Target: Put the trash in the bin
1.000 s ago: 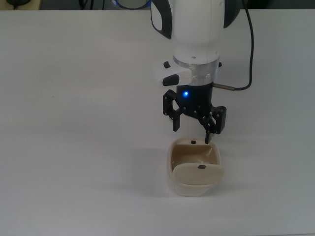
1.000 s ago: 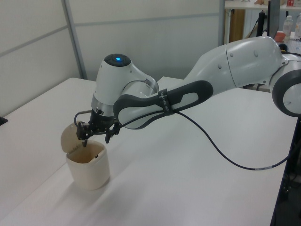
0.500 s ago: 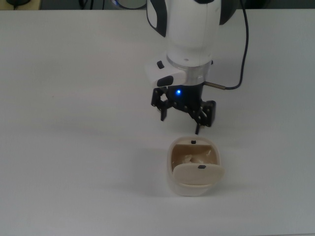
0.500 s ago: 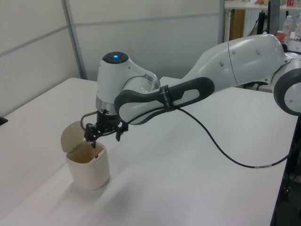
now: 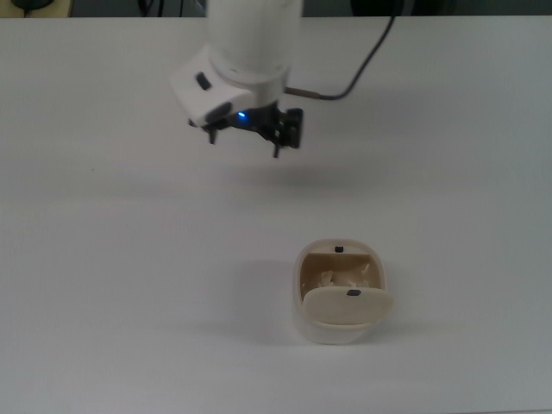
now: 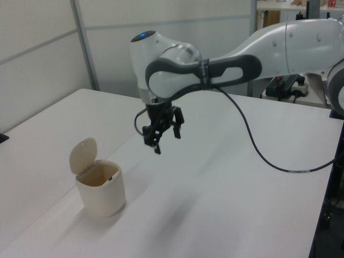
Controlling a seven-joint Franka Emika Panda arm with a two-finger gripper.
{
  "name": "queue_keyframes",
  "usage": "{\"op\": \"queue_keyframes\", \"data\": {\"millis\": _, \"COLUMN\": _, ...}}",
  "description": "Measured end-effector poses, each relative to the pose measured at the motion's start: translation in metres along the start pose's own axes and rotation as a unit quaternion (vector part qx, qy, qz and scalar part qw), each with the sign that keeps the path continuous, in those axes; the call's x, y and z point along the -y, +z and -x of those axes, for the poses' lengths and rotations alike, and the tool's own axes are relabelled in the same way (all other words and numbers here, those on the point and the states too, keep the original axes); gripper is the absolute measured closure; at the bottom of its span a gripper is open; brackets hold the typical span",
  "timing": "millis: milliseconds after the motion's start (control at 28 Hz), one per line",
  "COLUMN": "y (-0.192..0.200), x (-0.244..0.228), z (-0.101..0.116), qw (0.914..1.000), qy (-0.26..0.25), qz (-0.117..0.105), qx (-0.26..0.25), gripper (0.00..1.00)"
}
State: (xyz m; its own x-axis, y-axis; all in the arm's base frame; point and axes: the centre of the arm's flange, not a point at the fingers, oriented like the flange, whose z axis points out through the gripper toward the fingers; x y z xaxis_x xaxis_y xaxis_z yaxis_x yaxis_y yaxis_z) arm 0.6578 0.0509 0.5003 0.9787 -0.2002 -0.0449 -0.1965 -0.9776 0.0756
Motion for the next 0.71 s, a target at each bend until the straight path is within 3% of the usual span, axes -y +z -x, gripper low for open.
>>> {"op": "queue_keyframes", "data": {"millis": 214, "y": -0.018, "x": -0.063, "z": 0.002, "qw": 0.9996, "qy": -0.023, "qz": 0.004, "qx": 0.014, "gripper": 0.0}}
{"op": "queue_keyframes", "data": {"millis": 393, "y": -0.033, "x": -0.112, "z": 0.006, "qw": 0.9992, "qy": -0.034, "qz": -0.014, "qx": 0.018, "gripper": 0.0}}
{"op": "queue_keyframes", "data": {"millis": 714, "y": -0.055, "x": -0.143, "z": 0.019, "qw": 0.9991, "qy": -0.035, "qz": -0.016, "qx": 0.017, "gripper": 0.0}}
